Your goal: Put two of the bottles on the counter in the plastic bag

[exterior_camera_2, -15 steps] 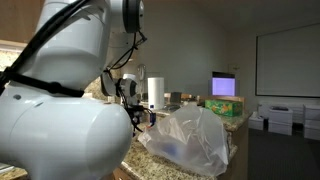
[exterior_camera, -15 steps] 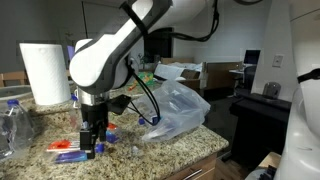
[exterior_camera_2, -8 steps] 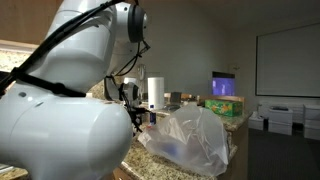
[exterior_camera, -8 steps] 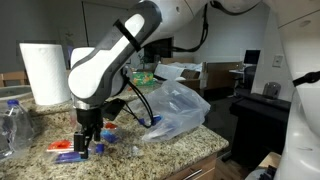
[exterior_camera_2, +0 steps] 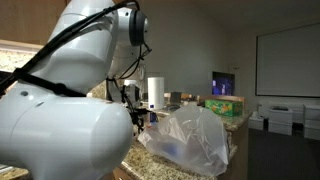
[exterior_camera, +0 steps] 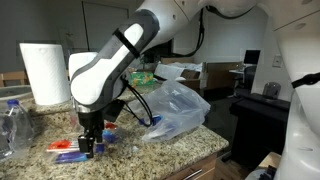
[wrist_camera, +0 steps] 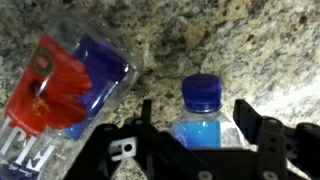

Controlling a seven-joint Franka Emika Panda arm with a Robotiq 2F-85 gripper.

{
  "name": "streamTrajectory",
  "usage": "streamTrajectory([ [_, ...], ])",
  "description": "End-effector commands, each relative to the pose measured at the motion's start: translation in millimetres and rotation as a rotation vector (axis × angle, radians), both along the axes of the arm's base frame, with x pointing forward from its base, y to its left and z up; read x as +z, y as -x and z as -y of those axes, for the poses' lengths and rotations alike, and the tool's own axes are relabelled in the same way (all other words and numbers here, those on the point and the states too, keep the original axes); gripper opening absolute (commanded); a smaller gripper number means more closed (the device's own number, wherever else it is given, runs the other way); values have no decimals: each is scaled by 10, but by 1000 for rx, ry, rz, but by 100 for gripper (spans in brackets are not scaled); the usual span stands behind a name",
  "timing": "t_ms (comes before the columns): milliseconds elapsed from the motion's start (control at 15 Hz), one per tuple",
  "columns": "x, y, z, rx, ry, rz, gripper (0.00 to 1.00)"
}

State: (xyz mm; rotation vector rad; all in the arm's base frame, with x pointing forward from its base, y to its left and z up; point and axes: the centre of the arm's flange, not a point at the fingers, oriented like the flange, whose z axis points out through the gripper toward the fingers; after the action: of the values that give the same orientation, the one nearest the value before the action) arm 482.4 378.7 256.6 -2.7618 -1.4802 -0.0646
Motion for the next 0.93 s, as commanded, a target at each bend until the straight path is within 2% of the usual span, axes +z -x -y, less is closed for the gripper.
streamTrajectory([
  [0, -35, 5, -44, 10, 60, -13, 59],
  [67, -28, 3, -39, 14, 75, -20, 57],
  [133, -34, 5, -32, 17, 88, -24, 67],
  [333, 41, -28, 9, 24, 123, -25, 81],
  [400, 55, -38, 20, 25, 131, -24, 49],
  [467, 67, -41, 31, 28, 135, -24, 53],
  [533, 77, -46, 39, 30, 139, -20, 51],
  [867, 7, -32, 37, 19, 101, -60, 18],
])
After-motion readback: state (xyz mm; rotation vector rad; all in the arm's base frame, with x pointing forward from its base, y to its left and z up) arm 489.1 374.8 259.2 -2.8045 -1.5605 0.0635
